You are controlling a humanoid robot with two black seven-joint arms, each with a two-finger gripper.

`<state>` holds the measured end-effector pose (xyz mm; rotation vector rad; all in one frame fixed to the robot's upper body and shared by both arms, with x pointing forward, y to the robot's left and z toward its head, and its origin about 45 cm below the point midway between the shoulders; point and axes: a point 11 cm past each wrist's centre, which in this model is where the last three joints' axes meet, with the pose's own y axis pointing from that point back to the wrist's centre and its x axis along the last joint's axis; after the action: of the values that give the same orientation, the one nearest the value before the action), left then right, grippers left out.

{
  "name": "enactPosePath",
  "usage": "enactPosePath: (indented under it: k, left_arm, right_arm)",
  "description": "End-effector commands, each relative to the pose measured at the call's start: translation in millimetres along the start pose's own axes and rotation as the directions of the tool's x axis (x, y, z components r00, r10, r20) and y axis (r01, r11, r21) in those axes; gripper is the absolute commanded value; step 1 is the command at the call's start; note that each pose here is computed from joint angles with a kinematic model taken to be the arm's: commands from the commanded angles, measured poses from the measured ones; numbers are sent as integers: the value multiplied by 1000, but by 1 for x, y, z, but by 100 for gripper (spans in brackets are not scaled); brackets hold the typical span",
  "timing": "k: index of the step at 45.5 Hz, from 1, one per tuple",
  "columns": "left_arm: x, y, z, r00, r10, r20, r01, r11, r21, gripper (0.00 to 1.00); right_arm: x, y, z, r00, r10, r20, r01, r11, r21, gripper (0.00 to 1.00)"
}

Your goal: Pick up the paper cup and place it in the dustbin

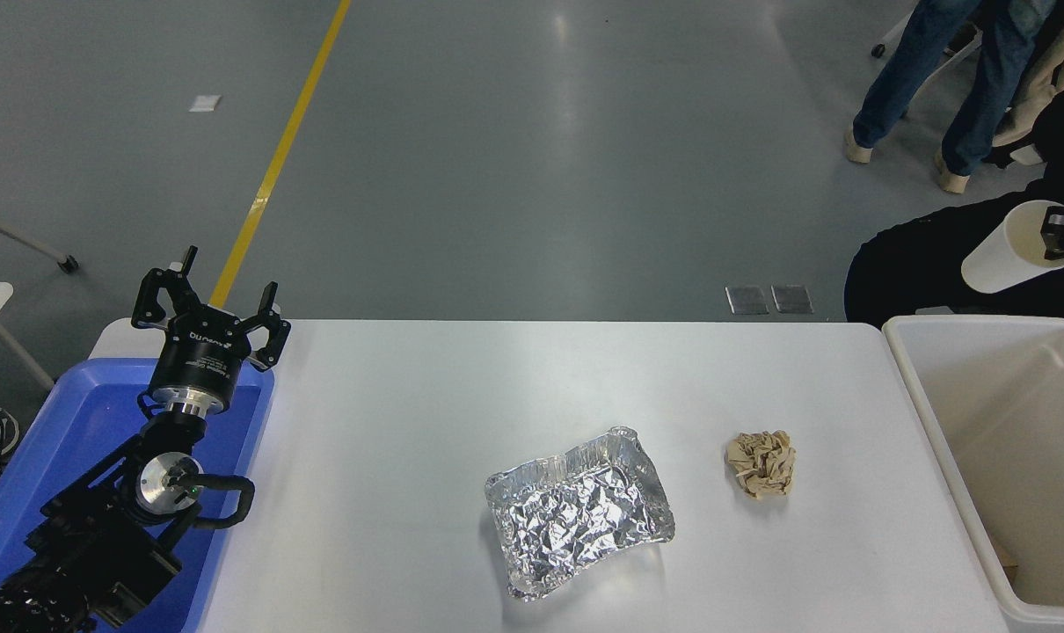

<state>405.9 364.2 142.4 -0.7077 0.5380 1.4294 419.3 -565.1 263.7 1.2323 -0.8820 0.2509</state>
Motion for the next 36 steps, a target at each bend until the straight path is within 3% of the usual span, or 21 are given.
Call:
enactPosePath:
  k: [1, 18, 36]
  left_arm:
    - [0, 0, 0, 1000, 2, 1, -2, 1000, -1, 98]
    - [0, 0, 0, 1000, 0, -1, 0, 1000, -1, 98]
    - [0, 0, 0, 1000, 0, -1, 0, 1000, -1, 98]
  right_arm:
    - [-44, -23, 38, 992, 103, 74, -90, 982, -168, 0]
    - [-135, -46, 69, 946, 207, 250, -138, 954, -266, 0]
    - [-204, -58, 63, 925, 182, 332, -90, 958, -274, 0]
